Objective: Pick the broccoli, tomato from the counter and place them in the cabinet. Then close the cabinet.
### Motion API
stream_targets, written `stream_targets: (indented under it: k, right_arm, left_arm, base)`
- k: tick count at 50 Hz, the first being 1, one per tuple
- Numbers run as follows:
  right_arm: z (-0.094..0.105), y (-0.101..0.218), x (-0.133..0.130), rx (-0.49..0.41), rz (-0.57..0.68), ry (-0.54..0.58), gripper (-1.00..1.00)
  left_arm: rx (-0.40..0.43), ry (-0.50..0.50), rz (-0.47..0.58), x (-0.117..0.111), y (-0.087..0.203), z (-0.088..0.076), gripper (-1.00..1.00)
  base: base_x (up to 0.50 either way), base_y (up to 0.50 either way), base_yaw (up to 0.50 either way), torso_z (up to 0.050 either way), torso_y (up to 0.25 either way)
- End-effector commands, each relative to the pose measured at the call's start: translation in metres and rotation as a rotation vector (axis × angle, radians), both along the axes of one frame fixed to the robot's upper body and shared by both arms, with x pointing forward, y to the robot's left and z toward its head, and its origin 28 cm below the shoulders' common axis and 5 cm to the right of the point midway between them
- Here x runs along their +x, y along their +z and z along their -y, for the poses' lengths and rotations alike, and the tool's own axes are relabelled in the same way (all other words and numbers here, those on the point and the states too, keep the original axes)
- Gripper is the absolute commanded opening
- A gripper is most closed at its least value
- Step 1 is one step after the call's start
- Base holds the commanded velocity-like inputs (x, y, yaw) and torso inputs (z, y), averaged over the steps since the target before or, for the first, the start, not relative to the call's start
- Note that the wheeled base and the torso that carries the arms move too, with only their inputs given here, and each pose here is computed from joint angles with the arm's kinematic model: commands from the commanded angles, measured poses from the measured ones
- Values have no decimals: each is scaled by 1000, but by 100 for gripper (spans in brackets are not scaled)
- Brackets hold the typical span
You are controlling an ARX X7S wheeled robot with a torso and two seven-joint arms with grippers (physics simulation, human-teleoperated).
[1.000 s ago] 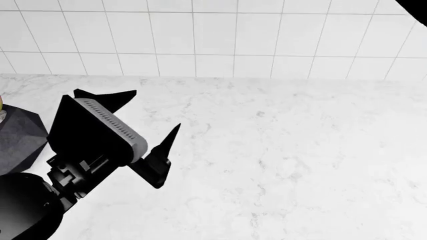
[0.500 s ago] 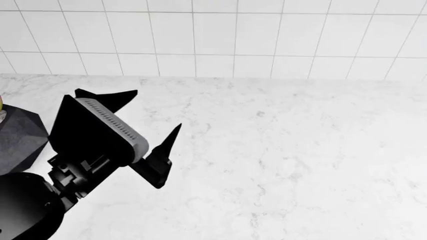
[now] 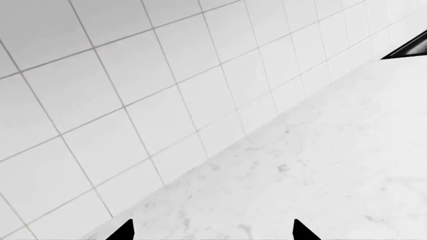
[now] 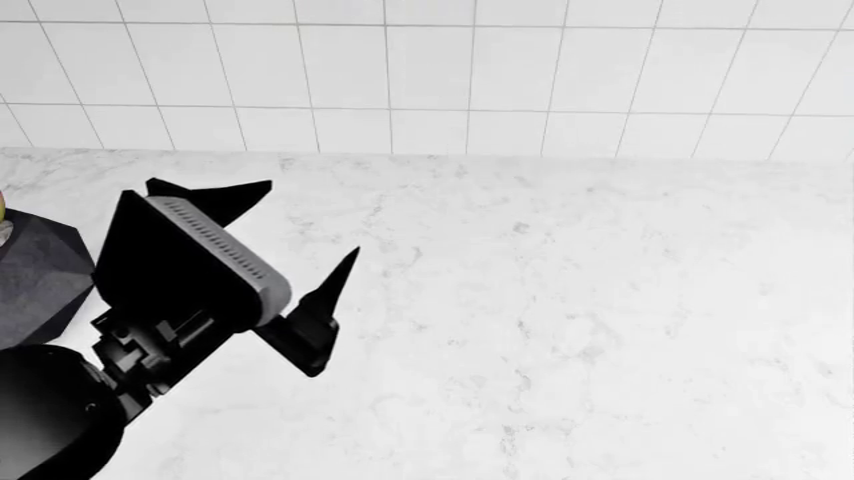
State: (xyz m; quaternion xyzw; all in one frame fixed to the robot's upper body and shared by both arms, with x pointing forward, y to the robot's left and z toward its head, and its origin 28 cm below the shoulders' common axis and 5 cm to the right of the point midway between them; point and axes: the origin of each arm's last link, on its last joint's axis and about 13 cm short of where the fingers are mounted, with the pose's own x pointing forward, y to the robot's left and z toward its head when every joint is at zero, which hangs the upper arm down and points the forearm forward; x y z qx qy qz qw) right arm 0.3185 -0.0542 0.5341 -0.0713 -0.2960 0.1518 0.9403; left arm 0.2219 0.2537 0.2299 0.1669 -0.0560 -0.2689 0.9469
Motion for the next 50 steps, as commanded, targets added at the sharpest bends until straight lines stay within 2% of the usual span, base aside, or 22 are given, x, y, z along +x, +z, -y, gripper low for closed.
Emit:
stream_targets:
  k: [1, 7, 8, 25, 34, 50]
  right_arm:
    - [0, 12, 16, -49, -73, -99, -100]
    - [7, 12, 20, -34, -101, -130, -100]
    - [7, 13, 20, -34, -102, -134, 100]
    - [2, 21, 1, -84, 4, -71, 100]
    - [2, 24, -14, -118, 73, -81, 100]
    - [6, 4, -50, -196, 150, -40, 100]
  left_arm:
    - [-4, 3, -3, 1, -2, -4, 100]
    - [2, 0, -2, 1, -1, -2, 100]
    - [3, 0, -1, 1, -1, -2, 100]
    - [0, 0, -6, 1, -4, -2, 100]
    - [0, -3, -8, 1, -5, -1, 100]
    - [-17, 1, -1, 2, -4, 0, 100]
  base:
    - [0, 0, 0, 0, 0]
    - [0, 0, 0, 0, 0]
    - [0, 0, 0, 0, 10]
    - [0, 0, 0, 0, 0]
    - [0, 0, 0, 0, 0]
    - [0, 0, 0, 0, 0]
